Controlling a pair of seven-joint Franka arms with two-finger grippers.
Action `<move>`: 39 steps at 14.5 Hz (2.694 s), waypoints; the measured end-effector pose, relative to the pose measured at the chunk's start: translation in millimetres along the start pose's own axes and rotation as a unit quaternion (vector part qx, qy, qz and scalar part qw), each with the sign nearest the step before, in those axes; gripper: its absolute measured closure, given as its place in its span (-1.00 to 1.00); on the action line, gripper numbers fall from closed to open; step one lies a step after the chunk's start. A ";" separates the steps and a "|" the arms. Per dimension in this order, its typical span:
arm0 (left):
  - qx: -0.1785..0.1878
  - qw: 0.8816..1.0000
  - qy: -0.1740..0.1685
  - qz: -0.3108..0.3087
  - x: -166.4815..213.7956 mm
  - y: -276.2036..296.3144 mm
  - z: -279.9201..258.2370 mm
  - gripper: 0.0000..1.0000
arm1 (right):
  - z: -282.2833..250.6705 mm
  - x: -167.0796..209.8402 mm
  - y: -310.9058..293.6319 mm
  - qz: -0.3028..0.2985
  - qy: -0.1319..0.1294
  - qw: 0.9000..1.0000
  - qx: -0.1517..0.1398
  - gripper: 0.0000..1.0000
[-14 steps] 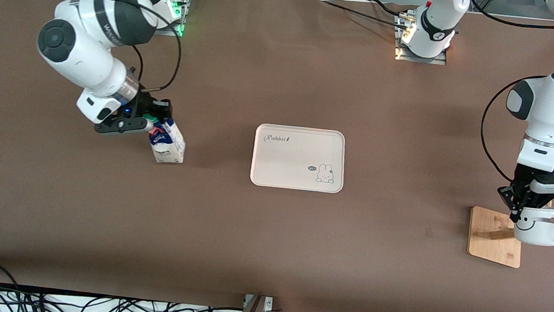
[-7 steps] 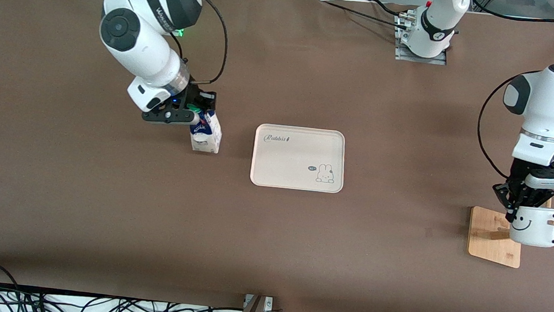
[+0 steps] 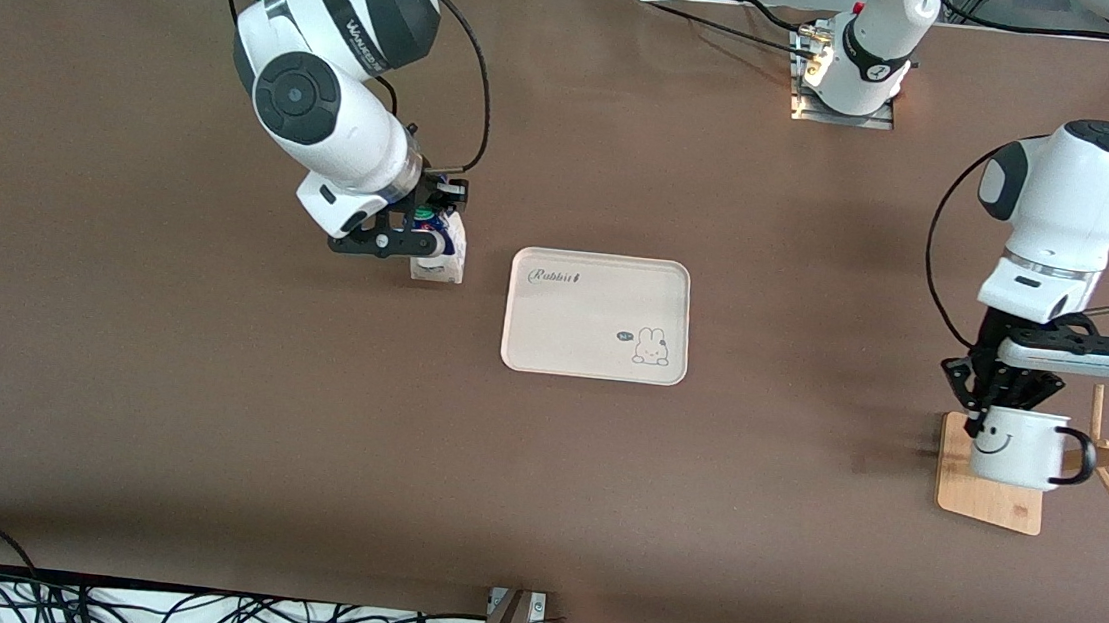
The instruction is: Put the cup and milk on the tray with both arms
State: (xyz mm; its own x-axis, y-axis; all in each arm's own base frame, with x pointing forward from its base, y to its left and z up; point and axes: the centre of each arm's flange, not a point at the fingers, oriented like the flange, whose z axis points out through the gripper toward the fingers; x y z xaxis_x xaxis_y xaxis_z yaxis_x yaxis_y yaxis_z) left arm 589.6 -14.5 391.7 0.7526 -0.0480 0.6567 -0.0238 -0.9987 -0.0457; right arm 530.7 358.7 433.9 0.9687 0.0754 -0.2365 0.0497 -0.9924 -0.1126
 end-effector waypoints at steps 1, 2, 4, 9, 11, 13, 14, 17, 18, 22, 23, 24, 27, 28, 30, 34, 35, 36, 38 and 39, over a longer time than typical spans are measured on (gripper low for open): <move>-0.006 1.000 -0.014 -0.001 0.5 12.9 -3.2 0.84 | 0.2 -1.4 -14.8 -0.011 -0.002 1.000 0.000 0.59; -0.009 1.000 -0.029 -0.002 1.7 24.2 -8.0 0.84 | -0.6 -2.0 -27.8 -0.020 0.000 1.000 0.001 0.59; -0.011 0.998 -0.067 0.004 7.2 44.6 -20.9 0.84 | -1.7 4.2 -41.9 -0.029 0.004 1.000 0.007 0.59; 0.003 0.985 -0.168 0.029 36.1 81.5 -52.0 0.84 | 7.6 36.7 -66.1 -0.037 0.020 0.999 0.034 0.59; 0.007 0.980 -0.194 0.037 41.0 90.7 -58.3 0.84 | 17.3 48.9 -68.1 -0.034 0.026 0.998 0.042 0.59; 0.014 0.971 -0.234 0.046 39.4 100.1 -61.3 0.84 | 20.8 57.6 -68.2 -0.030 0.038 0.998 0.051 0.59; 0.017 0.965 -0.256 0.051 39.5 105.9 -62.8 0.84 | 20.8 60.9 -67.7 -0.029 0.045 0.997 0.054 0.59; 0.023 0.948 -0.311 0.067 47.3 127.9 -67.3 0.84 | 24.6 66.1 -71.0 -0.027 0.057 0.996 0.063 0.59; 0.024 0.942 -0.327 0.070 51.5 134.8 -69.2 0.84 | 28.8 64.8 -76.2 -0.026 0.057 0.996 0.064 0.59; -0.014 0.927 -0.373 0.041 71.5 152.1 -69.5 0.84 | 54.3 50.7 -109.5 -0.024 0.050 0.996 0.064 0.59; -0.019 0.926 -0.376 0.037 74.5 153.5 -68.2 0.84 | 60.1 51.0 -112.7 -0.023 0.050 0.996 0.065 0.59; -0.027 0.924 -0.379 0.032 76.4 155.4 -67.3 0.84 | 65.4 53.0 -113.3 -0.022 0.050 0.996 0.065 0.59; -0.065 0.917 -0.395 0.002 74.9 160.5 -63.1 0.84 | 80.5 62.2 -110.2 -0.016 0.050 0.996 0.066 0.59; -0.069 0.915 -0.397 -0.003 74.4 159.6 -61.2 0.84 | 85.8 65.2 -109.6 -0.014 0.051 0.996 0.067 0.59; -0.071 0.913 -0.400 -0.008 74.0 157.1 -57.7 0.84 | 96.8 70.1 -109.0 -0.012 0.051 0.996 0.069 0.59; -0.071 0.913 -0.401 -0.010 74.4 154.7 -56.2 0.84 | 101.9 72.1 -108.7 -0.011 0.050 0.996 0.069 0.54; -0.071 0.913 -0.401 -0.010 74.6 154.7 -56.3 0.84 | 101.6 72.2 -108.8 -0.011 0.050 0.996 0.069 0.44; -0.071 0.913 -0.401 -0.010 74.7 154.7 -56.4 0.84 | 101.2 72.3 -108.9 -0.011 0.050 0.996 0.070 0.28; -0.071 0.913 -0.401 -0.010 75.0 154.7 -56.6 0.84 | 100.7 72.4 -108.9 -0.011 0.051 0.996 0.070 -0.08; -0.071 0.913 -0.401 -0.010 75.0 154.7 -56.6 0.84 | 100.4 72.5 -109.0 -0.011 0.052 0.996 0.070 -0.22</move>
State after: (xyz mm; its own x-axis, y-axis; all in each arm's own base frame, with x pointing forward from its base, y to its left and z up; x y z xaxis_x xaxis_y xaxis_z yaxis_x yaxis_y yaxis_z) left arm 605.2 -173.6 476.5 0.9924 -0.0577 -0.1084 -0.0473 -0.9943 0.0960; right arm 571.1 482.0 332.2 0.9880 0.0792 -0.1328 0.0437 -0.9669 -0.2513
